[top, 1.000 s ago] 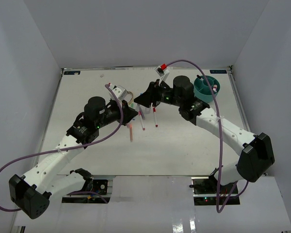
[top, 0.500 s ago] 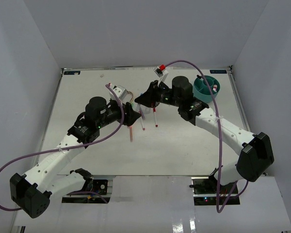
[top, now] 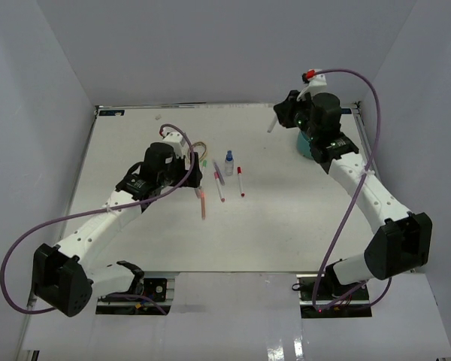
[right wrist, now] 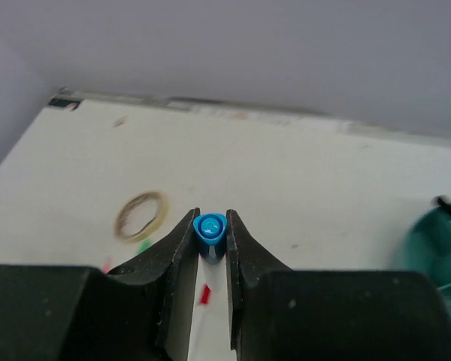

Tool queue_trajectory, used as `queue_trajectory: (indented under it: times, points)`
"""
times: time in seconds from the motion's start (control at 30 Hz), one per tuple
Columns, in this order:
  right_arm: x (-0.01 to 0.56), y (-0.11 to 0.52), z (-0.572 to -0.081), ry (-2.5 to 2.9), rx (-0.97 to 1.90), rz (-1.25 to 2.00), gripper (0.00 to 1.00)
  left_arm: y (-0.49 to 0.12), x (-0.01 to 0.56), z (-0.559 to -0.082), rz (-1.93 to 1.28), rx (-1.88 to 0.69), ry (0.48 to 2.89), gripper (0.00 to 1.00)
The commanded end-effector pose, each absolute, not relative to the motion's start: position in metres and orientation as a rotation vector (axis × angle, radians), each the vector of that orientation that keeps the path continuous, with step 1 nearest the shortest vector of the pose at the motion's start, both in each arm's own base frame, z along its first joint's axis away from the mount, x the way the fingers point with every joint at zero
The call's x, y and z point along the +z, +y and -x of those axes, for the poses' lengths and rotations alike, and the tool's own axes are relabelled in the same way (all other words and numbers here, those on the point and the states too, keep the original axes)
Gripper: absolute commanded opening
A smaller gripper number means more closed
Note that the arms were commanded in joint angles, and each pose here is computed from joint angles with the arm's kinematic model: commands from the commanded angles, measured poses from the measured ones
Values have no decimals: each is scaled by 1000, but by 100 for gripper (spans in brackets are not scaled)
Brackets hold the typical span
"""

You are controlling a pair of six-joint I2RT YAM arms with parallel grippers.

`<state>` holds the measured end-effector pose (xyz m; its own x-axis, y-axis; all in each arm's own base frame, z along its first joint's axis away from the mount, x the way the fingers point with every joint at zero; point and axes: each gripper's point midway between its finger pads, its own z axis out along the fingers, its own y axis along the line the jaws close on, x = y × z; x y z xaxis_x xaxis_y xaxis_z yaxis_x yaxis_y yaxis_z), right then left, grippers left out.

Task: Sort the stationery into containers
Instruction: Place the pen in the storage box.

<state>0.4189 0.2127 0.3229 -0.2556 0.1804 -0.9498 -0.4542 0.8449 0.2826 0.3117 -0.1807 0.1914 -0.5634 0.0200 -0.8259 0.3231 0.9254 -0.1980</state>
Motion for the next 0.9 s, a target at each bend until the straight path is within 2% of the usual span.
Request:
queue_trajectory:
  times: [0.0,0.2,0.43,0.63,0.87]
  points:
    - [370,142,-467,1587,214,111,8,-144,180,-324,-83,-329,2215,98]
    - [361,83,-527,1538,-97,114,8,-105,153,-331,46,-210,2293,98]
    - [329,51,-589,1572,-226,146,8,-98,148,-329,48,-163,2298,98]
    - [290,39,-612,1622,-261,162,8,-100,143,-330,37,-167,2318,98]
    - [246,31,-617,1684,-263,144,8,-100,140,-330,39,-165,2327,98]
